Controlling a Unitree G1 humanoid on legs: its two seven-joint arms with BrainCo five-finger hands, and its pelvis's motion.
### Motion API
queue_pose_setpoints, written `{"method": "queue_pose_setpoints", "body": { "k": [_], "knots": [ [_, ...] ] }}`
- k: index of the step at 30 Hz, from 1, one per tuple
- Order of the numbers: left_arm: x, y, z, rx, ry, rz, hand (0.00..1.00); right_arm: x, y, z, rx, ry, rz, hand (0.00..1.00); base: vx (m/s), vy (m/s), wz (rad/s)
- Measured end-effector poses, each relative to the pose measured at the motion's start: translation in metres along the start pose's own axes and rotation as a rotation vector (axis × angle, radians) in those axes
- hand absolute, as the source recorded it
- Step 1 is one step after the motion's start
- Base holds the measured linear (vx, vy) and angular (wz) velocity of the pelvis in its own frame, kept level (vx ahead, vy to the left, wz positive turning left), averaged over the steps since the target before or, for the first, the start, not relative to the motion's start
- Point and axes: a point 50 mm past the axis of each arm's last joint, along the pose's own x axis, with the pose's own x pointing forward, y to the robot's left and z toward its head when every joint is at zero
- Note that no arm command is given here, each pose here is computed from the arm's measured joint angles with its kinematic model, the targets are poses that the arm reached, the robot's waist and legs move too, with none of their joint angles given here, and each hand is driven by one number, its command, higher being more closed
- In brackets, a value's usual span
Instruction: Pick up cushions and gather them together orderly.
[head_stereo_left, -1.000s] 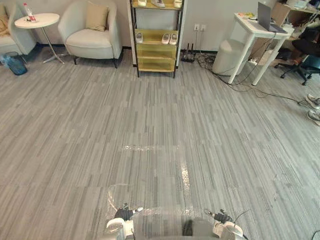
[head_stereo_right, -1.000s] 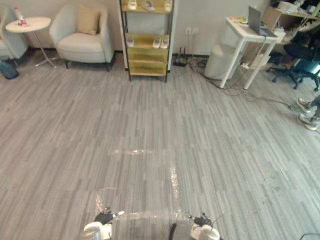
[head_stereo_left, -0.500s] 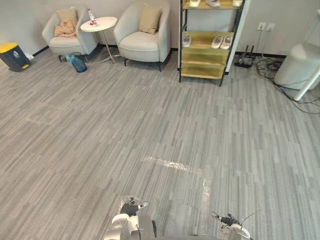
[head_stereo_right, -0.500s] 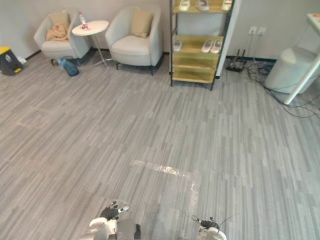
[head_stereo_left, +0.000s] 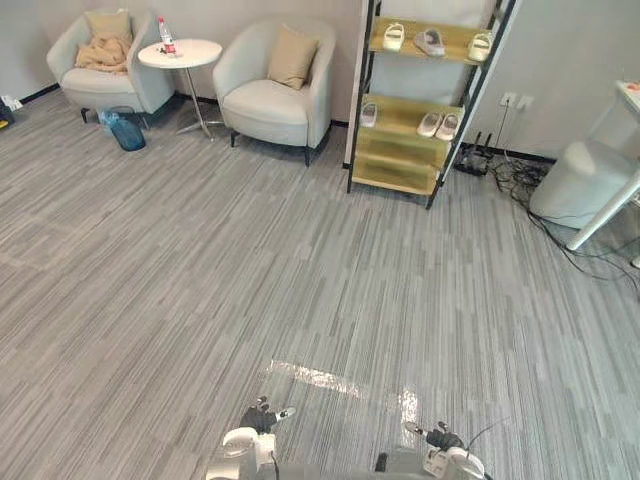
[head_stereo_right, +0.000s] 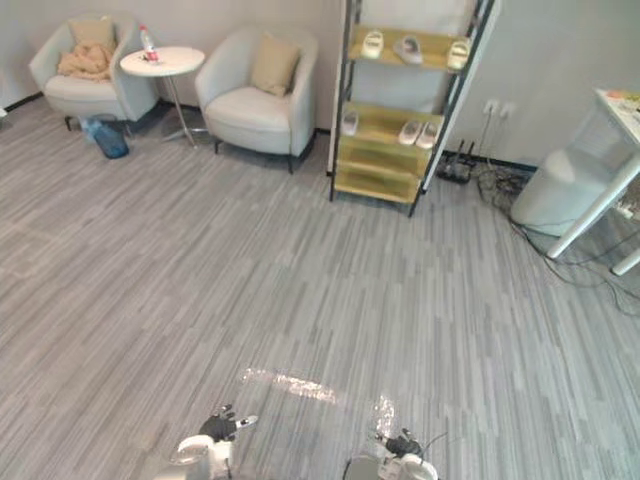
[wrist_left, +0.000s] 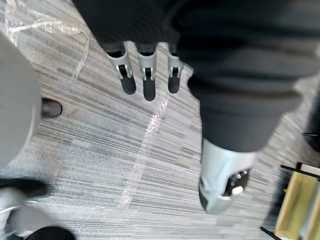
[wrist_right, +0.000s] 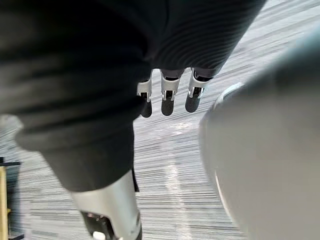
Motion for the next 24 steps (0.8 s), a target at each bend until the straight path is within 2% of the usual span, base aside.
{"method": "queue_pose_setpoints", "body": {
  "k": [2,4,11,17,24],
  "knots": [
    [0.0,0.007,0.0,0.005,0.0,0.015,0.0,0.0,-0.004,-0.009,0.011,0.039,-0.015,0.0,0.42,-0.184,0.41],
    [-0.001,0.0,-0.008,-0.013,0.027,0.004,0.0,0.001,-0.016,-0.011,0.016,0.061,-0.049,0.0,0.37,-0.179,0.09],
    [-0.001,0.001,0.0,-0.049,-0.014,0.009,0.0,-0.001,-0.022,-0.017,0.025,0.071,-0.075,0.0,0.24,-0.099,-0.1],
    [-0.001,-0.005,0.0,-0.053,-0.013,-0.015,0.0,-0.002,-0.029,-0.017,0.038,0.073,-0.095,0.0,0.19,0.157,-0.37],
    [-0.002,0.006,-0.001,-0.049,-0.01,0.008,0.0,-0.005,-0.019,-0.031,0.019,0.105,-0.064,0.0,0.14,0.106,-0.04]
  ]
}}
